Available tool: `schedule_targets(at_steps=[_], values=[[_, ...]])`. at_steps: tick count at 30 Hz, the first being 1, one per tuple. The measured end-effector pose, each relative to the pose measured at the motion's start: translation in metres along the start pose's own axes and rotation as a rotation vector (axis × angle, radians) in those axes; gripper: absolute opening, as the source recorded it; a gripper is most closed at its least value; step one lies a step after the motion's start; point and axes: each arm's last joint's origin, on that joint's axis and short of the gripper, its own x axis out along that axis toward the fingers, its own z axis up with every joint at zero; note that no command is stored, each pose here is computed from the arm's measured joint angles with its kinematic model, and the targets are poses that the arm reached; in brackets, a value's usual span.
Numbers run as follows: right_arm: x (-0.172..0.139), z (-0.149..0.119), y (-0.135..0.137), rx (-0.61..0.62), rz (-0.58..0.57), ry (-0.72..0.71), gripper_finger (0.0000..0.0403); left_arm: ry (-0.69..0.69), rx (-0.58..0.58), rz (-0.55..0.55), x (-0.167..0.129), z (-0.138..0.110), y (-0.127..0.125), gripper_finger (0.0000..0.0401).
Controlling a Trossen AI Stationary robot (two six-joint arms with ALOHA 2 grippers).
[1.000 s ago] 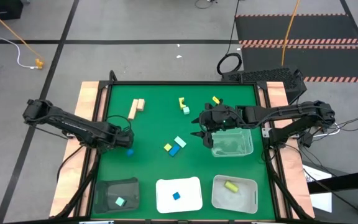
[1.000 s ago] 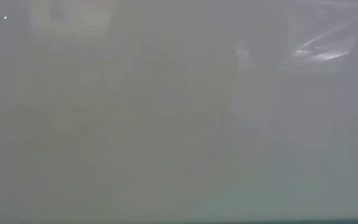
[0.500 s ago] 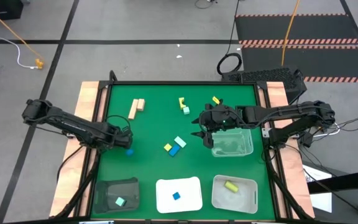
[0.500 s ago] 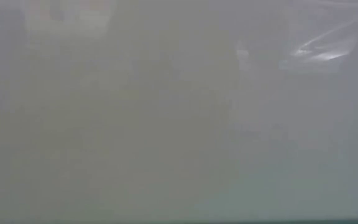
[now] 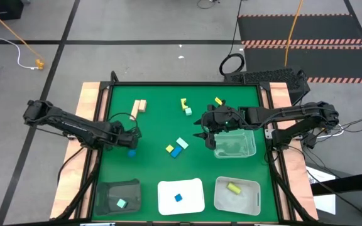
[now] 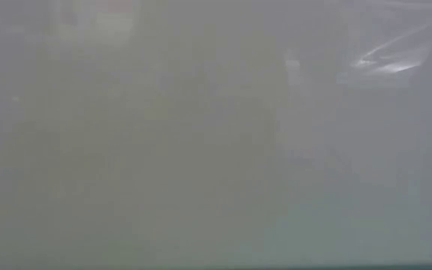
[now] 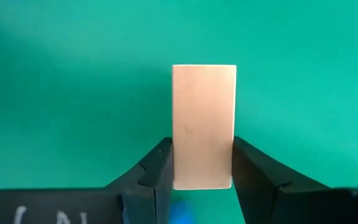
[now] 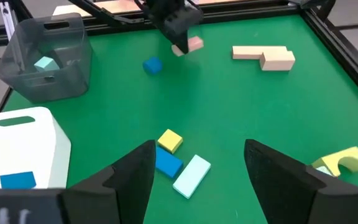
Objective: Sort & place blocks by color
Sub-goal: Put the bottom left brown block into the transparent bin
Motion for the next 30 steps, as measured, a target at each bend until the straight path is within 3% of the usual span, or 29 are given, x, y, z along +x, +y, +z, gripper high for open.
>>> schedule_targets(at_steps=[8, 17, 23, 30], values=[[0.0, 0.0, 0.0, 0.252, -0.002, 0.001, 0.0238, -0.101, 0.218, -0.37, -0.032, -0.008, -0.046, 0.013], [0.004, -0.008, 0.006, 0.517, 0.023, -0.005, 0.0238, -0.205, 0.579, -0.831, -0.039, -0.044, -0.099, 0.013], [0.014, -0.03, 0.024, 0.464, 0.104, -0.041, 0.0238, -0.248, 0.643, -0.977, -0.033, -0.065, -0.114, 0.013], [0.017, -0.037, 0.037, 0.292, 0.221, -0.308, 0.0238, -0.193, 0.639, -1.064, -0.037, -0.074, -0.116, 0.013]])
